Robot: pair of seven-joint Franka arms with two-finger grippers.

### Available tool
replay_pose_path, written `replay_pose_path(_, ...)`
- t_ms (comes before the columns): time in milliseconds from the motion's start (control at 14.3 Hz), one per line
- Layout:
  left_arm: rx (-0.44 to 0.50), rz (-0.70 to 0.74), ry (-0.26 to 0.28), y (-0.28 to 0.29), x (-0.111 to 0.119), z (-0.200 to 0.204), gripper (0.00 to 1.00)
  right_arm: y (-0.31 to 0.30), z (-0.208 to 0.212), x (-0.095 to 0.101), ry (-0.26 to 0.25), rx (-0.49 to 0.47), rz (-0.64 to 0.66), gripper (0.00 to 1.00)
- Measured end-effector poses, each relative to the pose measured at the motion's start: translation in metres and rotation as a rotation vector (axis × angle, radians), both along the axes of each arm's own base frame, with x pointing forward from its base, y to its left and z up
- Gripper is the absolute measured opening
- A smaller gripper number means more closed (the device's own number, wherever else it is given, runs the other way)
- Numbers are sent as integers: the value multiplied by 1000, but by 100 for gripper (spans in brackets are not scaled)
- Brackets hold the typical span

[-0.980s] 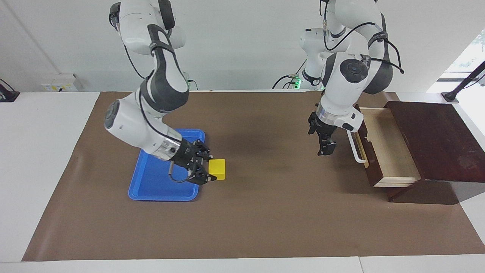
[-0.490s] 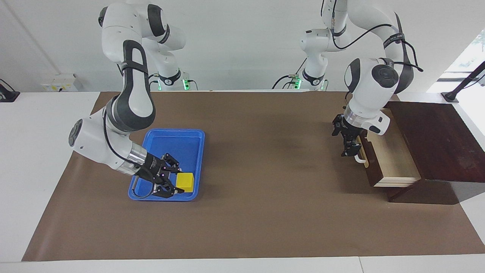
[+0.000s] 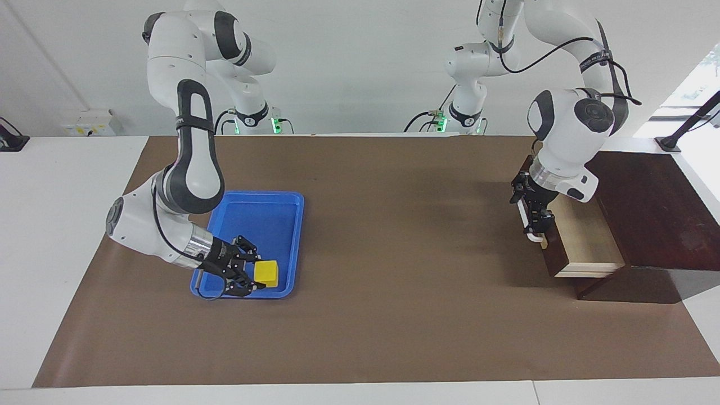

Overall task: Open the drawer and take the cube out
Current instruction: 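Carry the cube over the blue tray with the right gripper, then lower the cube into the tray and open the right gripper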

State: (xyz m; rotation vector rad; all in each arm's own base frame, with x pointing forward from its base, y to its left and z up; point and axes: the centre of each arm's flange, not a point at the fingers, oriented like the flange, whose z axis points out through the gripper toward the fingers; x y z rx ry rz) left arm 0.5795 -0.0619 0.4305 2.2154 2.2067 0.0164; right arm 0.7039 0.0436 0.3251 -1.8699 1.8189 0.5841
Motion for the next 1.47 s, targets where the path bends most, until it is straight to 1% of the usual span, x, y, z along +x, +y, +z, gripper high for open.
replay_pose_path(210, 1, -11, -1, 15, 1, 0, 100, 0, -22, -4, -5, -13, 13, 58)
replay_pose_path(490, 0, -41, -14, 29, 3, 2, 100, 3, -45, -10, 6, -22, 19, 58)
replay_pose_path(840, 3, -55, -37, 58, 6, 4, 100, 7, -54, -13, 3, -32, 17, 58)
replay_pose_path(1050, 9, -62, -64, 97, 8, 7, 100, 12, -56, -14, -10, -44, 11, 58)
replay_pose_path(1260, 20, -75, -91, 141, 6, 9, 100, 13, -57, -15, -12, -46, 11, 58)
replay_pose_path(1470, 23, -79, -99, 150, 5, 10, 100, 14, -57, -15, -13, -46, 11, 58)
